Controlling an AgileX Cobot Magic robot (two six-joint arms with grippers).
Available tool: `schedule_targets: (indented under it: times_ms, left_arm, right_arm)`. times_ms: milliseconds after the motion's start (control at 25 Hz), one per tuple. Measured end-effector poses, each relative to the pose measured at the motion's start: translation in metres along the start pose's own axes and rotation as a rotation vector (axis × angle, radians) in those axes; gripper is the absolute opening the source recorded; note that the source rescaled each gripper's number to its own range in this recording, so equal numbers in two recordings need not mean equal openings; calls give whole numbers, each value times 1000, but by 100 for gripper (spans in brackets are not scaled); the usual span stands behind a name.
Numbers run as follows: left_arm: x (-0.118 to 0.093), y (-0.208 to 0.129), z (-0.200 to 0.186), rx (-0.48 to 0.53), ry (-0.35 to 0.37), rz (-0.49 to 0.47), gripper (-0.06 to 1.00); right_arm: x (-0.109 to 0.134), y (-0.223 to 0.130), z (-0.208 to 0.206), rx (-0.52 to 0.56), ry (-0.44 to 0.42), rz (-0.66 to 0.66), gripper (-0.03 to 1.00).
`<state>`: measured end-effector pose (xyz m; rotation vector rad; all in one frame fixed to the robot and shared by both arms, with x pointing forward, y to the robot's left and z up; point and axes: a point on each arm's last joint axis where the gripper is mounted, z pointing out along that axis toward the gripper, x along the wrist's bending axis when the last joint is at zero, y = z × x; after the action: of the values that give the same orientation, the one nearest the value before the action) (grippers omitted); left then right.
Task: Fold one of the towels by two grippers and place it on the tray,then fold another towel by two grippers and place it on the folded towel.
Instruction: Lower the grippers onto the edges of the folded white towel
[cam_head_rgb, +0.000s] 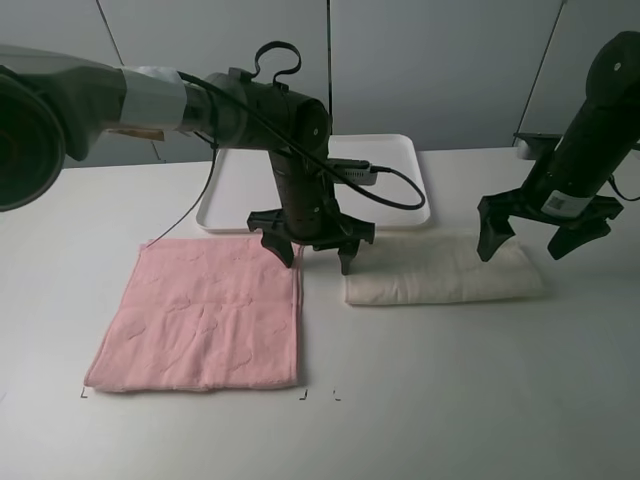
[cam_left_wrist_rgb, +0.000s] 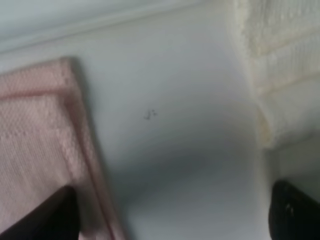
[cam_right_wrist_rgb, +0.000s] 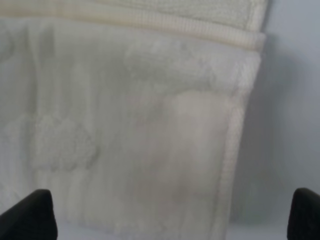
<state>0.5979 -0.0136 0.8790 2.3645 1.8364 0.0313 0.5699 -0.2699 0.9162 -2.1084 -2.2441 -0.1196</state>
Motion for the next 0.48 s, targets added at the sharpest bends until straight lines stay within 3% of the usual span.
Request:
schedule_targets:
  times_ms: [480]
  left_arm:
    - [1,1,-3,11,21,2,98]
  right_arm:
    - [-5,6,9,26,-27,8,100]
